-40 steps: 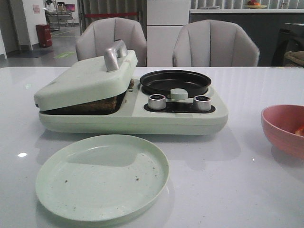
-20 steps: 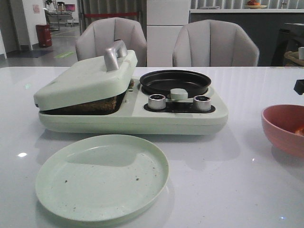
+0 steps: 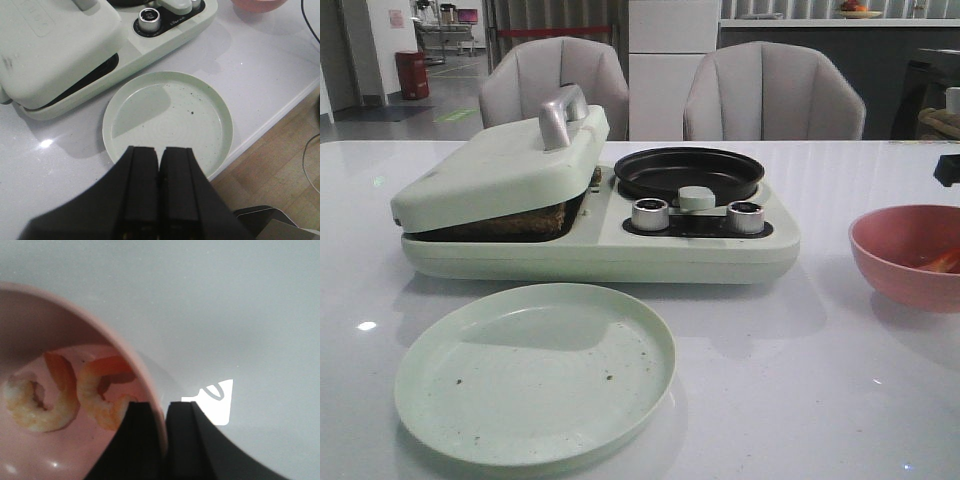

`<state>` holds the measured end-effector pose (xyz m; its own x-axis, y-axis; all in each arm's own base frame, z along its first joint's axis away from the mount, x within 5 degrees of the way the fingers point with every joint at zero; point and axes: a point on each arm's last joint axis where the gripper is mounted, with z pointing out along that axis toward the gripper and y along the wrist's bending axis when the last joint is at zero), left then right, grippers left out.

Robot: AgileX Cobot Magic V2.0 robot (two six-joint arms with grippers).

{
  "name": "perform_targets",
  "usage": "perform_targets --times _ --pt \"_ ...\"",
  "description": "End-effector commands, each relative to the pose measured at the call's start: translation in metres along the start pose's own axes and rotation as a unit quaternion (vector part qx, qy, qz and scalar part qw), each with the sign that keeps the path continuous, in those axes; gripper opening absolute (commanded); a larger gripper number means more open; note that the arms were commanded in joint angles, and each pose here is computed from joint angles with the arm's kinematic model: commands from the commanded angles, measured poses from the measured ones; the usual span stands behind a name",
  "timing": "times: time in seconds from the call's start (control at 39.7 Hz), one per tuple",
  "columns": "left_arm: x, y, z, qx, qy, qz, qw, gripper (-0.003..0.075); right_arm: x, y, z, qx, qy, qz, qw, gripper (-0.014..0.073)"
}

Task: Make breakfast with bread and shrimp
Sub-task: 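Grasp the pink bowl rim with the right gripper and lift it, then tilt the pink bowl over the black pan to pour the shrimp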

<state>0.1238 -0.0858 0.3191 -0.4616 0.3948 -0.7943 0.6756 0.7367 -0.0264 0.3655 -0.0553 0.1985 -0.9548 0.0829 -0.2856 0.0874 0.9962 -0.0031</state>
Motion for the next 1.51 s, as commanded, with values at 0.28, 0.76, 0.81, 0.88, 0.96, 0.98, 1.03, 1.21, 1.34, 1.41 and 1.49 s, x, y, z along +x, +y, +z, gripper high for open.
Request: perform_targets --times 0.28,0.76,0.81,0.88,0.96,0.98,1.03,1.21,1.34,1.41,1.49 --pt "-0.014 0.0 -0.007 -0.008 -0.05 -0.005 0.999 0.0099 -0.029 0.055 -0.121 0.087 -0.157 -0.14 0.974 0.0044" --pt "-0.014 0.0 -0.007 -0.008 -0.05 -0.005 0.999 0.0099 -0.078 0.168 -0.194 0.134 -0.336 -0.215 0.907 0.0044" --pt "-0.014 0.0 -0.007 -0.008 -0.05 -0.005 0.999 0.0099 -0.085 0.177 -0.191 0.136 -0.337 -0.218 0.906 0.0044" --pt "-0.014 0.0 -0.007 -0.008 -0.05 -0.005 0.999 0.0099 -0.093 0.188 -0.186 0.15 -0.337 -0.224 0.902 0.0044" --pt "-0.014 0.0 -0.007 -0.008 -0.05 -0.005 0.999 0.0099 -0.099 0.198 -0.181 0.181 -0.337 -0.237 0.893 0.0044" --pt "-0.014 0.0 -0.007 -0.008 -0.05 -0.005 0.999 0.0099 -0.101 0.201 -0.179 0.194 -0.337 -0.241 0.889 0.0044" --pt "-0.014 0.0 -0.007 -0.008 -0.05 -0.005 0.999 0.0099 -0.102 0.208 -0.178 0.223 -0.342 -0.255 0.877 0.0044" --pt "-0.014 0.0 -0.007 -0.008 -0.05 -0.005 0.999 0.0099 -0.101 0.232 -0.179 0.321 -0.368 -0.293 0.822 0.0044" --pt "-0.014 0.0 -0.007 -0.008 -0.05 -0.005 0.999 0.0099 -0.098 0.243 -0.184 0.36 -0.385 -0.303 0.794 0.0044" --pt "-0.014 0.0 -0.007 -0.008 -0.05 -0.005 0.999 0.0099 -0.095 0.249 -0.189 0.376 -0.396 -0.312 0.778 0.0044" --pt "-0.014 0.0 -0.007 -0.008 -0.05 -0.005 0.999 0.0099 -0.093 0.254 -0.195 0.4 -0.408 -0.32 0.756 0.0044"
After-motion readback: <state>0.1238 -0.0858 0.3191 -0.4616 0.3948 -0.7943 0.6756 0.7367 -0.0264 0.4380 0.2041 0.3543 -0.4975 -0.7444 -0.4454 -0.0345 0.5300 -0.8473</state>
